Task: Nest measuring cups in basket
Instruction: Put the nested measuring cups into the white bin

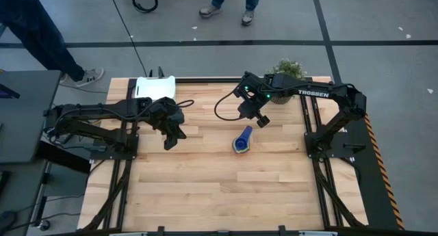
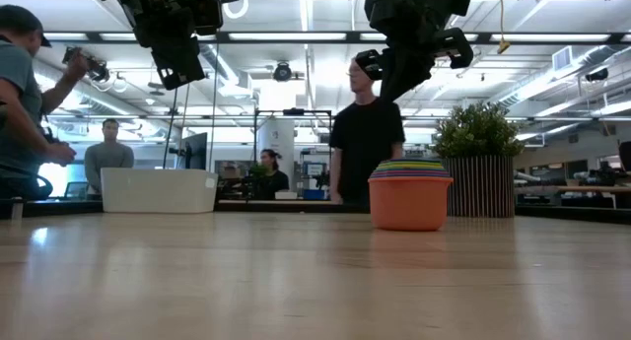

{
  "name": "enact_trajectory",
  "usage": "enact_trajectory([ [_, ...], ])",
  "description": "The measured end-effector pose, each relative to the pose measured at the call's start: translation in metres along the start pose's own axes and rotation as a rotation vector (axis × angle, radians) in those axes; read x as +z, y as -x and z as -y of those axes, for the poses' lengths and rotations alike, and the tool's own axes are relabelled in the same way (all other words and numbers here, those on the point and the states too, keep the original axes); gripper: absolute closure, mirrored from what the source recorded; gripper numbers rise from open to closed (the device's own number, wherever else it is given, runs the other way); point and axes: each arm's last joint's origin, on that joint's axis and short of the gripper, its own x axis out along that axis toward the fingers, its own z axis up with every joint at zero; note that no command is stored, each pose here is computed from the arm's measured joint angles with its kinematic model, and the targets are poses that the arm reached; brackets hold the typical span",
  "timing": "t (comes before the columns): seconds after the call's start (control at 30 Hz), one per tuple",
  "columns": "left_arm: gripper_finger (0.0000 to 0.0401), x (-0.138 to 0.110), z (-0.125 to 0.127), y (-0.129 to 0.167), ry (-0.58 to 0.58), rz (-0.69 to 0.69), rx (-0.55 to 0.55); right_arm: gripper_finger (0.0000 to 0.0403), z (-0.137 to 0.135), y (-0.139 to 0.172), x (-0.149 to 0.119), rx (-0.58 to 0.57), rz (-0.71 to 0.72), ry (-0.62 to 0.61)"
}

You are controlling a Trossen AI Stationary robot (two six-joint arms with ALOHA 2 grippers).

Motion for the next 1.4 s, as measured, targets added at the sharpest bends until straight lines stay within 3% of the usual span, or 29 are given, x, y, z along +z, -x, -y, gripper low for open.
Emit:
enact_trajectory([
  [0.43,0.0387,0.000,0.000,0.000,0.000,0.000,0.000,0.0391,0.001,0.000,0.001,-0.001,0.017,0.010],
  [0.6,0.0388,0.000,0.000,0.000,0.000,0.000,0.000,0.0375,-0.003,-0.003,0.002,0.028,0.035,0.096],
  [0.73,0.0388,0.000,0.000,0.000,0.000,0.000,0.000,0.0335,-0.007,-0.007,-0.002,0.068,0.038,0.113],
  [1.03,0.0388,0.000,0.000,0.000,0.000,0.000,0.000,0.0205,-0.016,-0.019,-0.012,0.143,0.063,0.147],
  [1.2,0.0388,0.000,0.000,0.000,0.001,0.000,0.000,0.0146,-0.019,-0.026,-0.017,0.148,0.056,0.215],
  [1.4,0.0388,0.000,0.000,0.000,0.000,0.000,0.000,0.0089,-0.021,-0.030,-0.020,0.148,0.055,0.214],
])
